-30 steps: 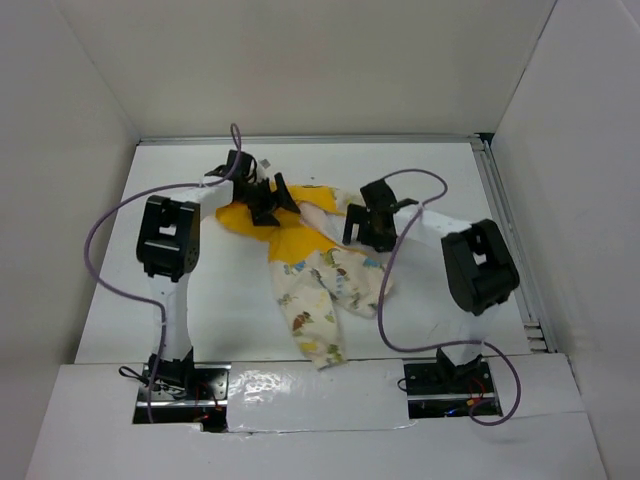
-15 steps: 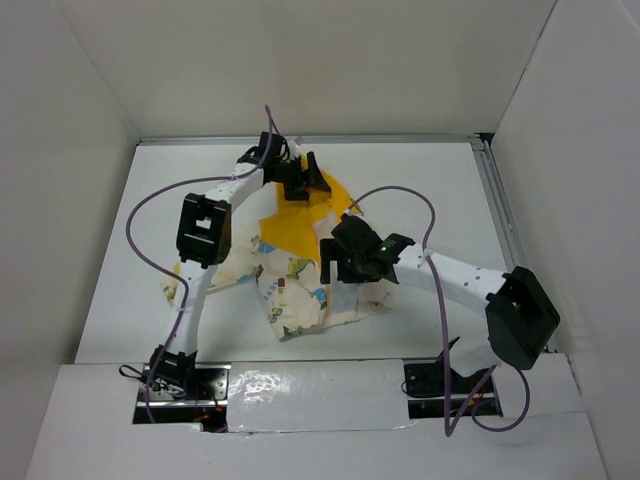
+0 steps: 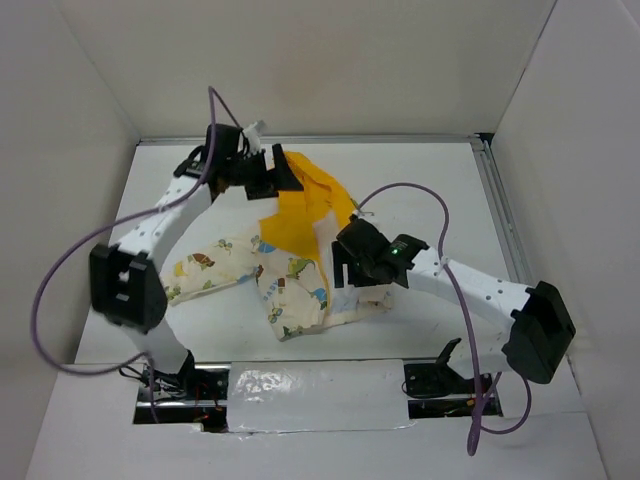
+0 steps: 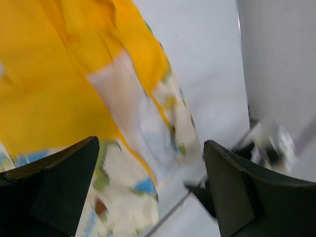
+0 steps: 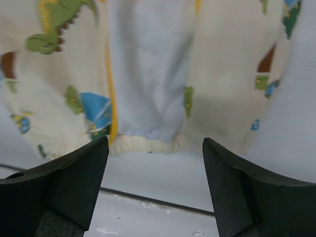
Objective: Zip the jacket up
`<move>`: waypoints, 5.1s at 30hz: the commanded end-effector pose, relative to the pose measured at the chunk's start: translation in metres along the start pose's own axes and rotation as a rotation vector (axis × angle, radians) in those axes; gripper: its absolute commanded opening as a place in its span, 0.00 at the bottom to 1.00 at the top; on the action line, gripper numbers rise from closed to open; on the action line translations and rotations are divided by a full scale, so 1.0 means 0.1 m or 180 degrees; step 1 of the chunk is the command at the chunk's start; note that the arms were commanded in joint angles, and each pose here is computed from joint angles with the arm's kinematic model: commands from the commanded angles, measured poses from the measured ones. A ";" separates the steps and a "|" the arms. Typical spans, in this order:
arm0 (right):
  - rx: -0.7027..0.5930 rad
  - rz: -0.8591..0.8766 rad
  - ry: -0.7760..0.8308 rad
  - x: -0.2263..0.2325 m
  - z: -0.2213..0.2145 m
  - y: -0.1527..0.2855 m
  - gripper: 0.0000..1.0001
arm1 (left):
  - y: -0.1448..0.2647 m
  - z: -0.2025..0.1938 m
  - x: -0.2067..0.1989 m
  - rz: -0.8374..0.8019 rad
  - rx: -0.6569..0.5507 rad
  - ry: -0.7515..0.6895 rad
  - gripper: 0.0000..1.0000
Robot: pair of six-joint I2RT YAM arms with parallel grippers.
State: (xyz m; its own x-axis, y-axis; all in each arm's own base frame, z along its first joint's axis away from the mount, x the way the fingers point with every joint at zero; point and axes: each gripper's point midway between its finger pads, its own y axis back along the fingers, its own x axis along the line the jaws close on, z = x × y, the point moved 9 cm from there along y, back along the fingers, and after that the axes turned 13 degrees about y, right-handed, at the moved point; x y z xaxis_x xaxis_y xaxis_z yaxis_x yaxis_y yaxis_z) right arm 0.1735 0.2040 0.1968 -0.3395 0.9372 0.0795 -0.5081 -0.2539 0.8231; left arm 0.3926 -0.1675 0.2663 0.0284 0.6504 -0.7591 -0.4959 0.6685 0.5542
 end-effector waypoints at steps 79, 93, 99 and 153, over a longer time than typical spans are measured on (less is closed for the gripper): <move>0.0147 0.1771 -0.0026 0.08 -0.48 -0.33 0.00 | 0.33 -2.43 0.94 0.0986 0.0751 0.0614 0.99; 0.0421 0.1469 -0.0169 -0.16 -0.73 -0.55 0.54 | 0.35 -2.43 0.92 0.1025 0.0739 0.0573 0.99; 0.0574 0.1283 -0.0295 -0.18 -0.81 -0.52 0.54 | 0.36 -2.44 0.91 0.1012 0.0747 0.0566 0.99; 0.0507 0.0465 -0.0251 0.06 -0.94 -0.38 0.00 | 0.34 -2.80 0.46 0.1042 0.1207 -0.0338 0.99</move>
State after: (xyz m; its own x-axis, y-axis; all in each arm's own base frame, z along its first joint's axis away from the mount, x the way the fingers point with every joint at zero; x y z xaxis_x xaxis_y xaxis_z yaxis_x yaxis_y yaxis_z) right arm 0.1133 0.1918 0.1096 -0.3258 0.9158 0.2347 -0.2902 -0.3332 0.8971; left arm 0.1334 -0.2055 0.1537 -0.0271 0.8396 -0.5425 -0.1643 0.5316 0.8309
